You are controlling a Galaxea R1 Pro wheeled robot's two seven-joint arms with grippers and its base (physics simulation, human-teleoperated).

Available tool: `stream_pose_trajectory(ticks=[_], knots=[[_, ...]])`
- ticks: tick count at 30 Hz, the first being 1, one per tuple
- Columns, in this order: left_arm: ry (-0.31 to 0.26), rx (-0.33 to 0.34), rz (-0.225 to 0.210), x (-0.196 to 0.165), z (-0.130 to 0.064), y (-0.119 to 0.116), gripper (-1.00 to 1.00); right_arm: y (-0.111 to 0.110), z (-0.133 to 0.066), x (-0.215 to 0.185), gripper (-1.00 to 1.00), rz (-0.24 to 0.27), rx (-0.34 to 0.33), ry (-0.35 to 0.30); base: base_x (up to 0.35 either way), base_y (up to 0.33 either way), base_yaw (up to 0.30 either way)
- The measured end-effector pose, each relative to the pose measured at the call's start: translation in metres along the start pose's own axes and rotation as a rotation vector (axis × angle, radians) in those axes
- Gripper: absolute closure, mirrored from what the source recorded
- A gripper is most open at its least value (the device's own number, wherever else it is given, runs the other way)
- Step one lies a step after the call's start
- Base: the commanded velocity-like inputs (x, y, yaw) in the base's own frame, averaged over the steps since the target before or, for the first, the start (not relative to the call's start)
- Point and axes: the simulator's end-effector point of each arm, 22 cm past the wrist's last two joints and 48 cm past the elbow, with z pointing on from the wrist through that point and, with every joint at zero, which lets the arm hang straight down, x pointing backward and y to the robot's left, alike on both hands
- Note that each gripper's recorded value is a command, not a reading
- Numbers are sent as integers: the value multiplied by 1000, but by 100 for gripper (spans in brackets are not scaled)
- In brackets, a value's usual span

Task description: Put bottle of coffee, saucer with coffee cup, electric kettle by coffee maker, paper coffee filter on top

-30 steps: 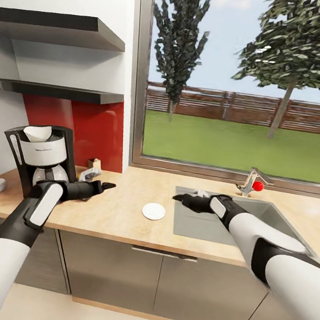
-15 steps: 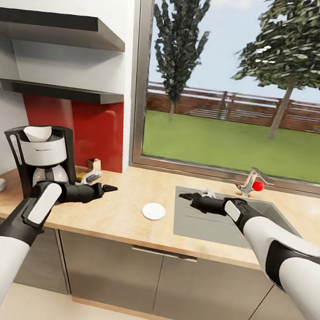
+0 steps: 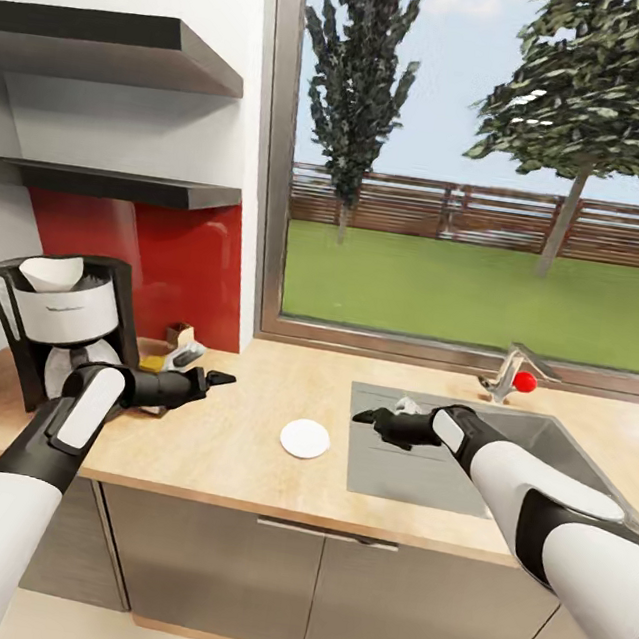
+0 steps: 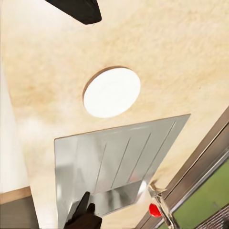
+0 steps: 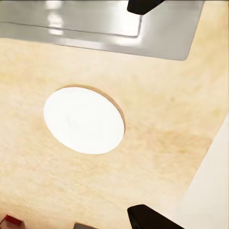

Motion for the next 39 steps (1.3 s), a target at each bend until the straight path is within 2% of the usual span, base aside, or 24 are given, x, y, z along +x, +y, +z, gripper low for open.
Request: stream_pose_trajectory(ticks=[2,8,16,22,28,29,32,34,36,39], knots=[[-1,-21,-1,0,1,5,-100,4,8,6,-100,-5,30,12,23,0,0],[4,-30,-4,4,2,7,-100,21,19,17,-100,-17,21,31,23,0,0],[49,-48,-73,23,11,28,-100,17,24,31,-100,-9,23,51,244,0,0],[54,-46,-74,25,12,29,-100,15,26,39,-100,-2,23,63,80,0,-33],[56,-43,-74,26,12,28,-100,8,31,57,-100,11,23,90,6,0,-223],[56,-43,-74,26,12,28,-100,7,32,62,-100,17,17,101,0,0,-99],[56,-37,-75,26,12,27,-100,25,33,79,-100,46,-80,147,0,0,-43],[57,-35,-75,25,11,28,-100,31,33,88,-100,53,-122,166,0,0,-13],[71,-10,-102,31,13,28,-100,33,33,97,-100,42,-141,186,0,0,-5],[95,51,-150,42,18,26,-100,53,34,105,-100,35,-215,206,0,0,-1]])
